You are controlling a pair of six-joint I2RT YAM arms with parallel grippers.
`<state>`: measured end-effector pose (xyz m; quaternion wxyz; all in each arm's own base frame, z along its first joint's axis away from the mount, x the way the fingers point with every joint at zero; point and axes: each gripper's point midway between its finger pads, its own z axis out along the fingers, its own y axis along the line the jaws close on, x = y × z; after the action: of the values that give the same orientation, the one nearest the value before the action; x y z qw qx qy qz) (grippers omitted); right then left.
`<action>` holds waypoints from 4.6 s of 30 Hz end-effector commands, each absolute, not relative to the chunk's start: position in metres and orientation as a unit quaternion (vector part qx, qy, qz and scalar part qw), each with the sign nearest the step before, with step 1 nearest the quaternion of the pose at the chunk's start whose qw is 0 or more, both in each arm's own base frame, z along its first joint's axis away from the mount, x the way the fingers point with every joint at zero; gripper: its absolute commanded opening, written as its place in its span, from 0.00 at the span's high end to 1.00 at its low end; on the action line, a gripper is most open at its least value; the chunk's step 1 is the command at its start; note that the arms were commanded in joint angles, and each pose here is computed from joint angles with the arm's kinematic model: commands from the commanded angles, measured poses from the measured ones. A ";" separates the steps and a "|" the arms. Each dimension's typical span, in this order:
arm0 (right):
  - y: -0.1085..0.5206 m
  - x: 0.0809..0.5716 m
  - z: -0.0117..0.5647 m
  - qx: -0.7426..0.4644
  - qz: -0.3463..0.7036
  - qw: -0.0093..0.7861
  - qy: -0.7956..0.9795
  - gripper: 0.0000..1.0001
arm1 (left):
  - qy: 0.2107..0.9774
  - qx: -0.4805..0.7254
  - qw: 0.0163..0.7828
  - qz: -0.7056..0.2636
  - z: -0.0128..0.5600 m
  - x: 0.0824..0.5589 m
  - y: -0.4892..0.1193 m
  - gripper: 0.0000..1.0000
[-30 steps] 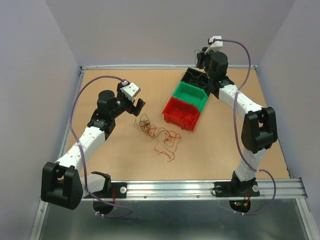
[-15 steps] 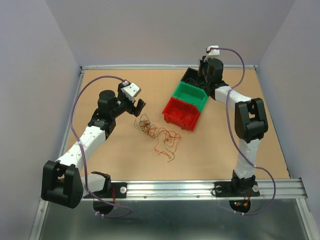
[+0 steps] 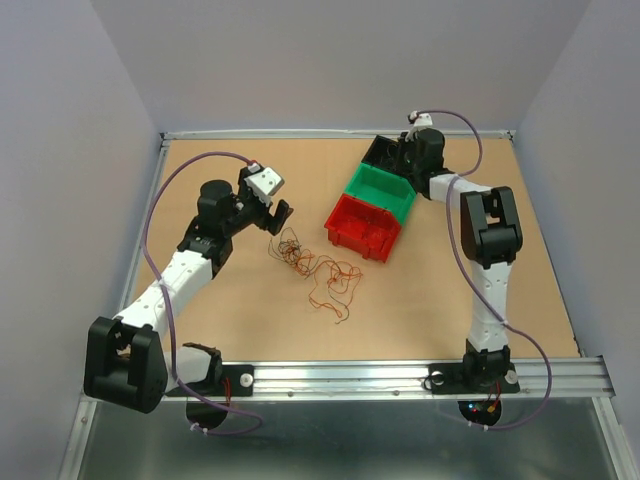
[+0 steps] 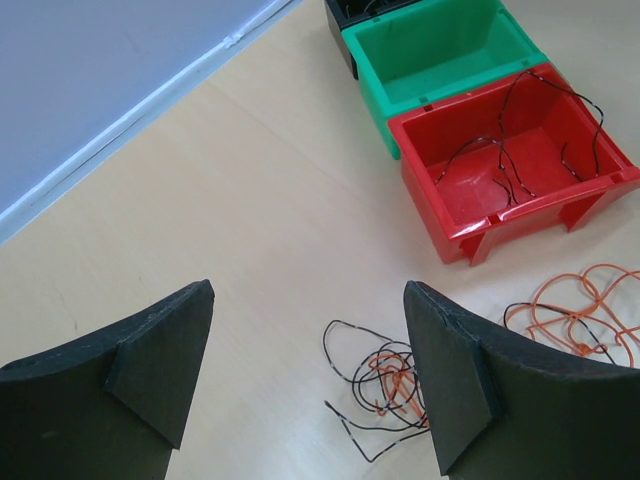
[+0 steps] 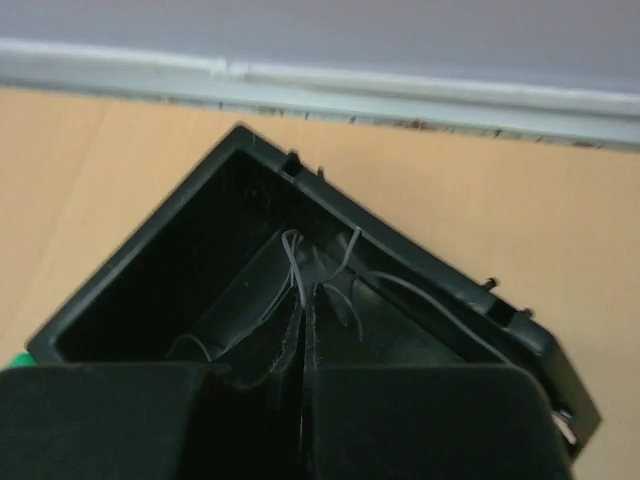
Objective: Untangle the cables
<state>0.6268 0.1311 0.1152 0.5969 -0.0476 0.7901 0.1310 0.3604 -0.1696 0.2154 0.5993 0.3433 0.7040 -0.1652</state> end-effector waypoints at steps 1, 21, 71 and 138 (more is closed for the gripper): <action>0.152 0.630 0.106 -0.113 0.163 0.552 0.810 0.99 | 0.686 0.355 0.611 -0.175 0.226 0.359 -0.175 0.12; 0.130 0.643 0.031 -0.167 0.231 0.422 0.861 0.95 | 0.688 0.377 0.591 -0.188 0.215 0.355 -0.181 0.14; 0.181 0.641 0.220 -0.070 0.473 0.565 0.673 0.28 | 0.682 0.382 0.598 -0.178 0.216 0.353 -0.179 0.14; 0.009 0.588 0.092 0.281 0.096 0.549 0.781 0.54 | 0.680 0.392 0.592 -0.181 0.212 0.350 -0.182 0.14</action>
<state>0.5842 0.0169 0.0639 0.5166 0.2855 0.7977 0.1236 0.3520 -0.1773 0.2020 0.5791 0.3812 0.6984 -0.1774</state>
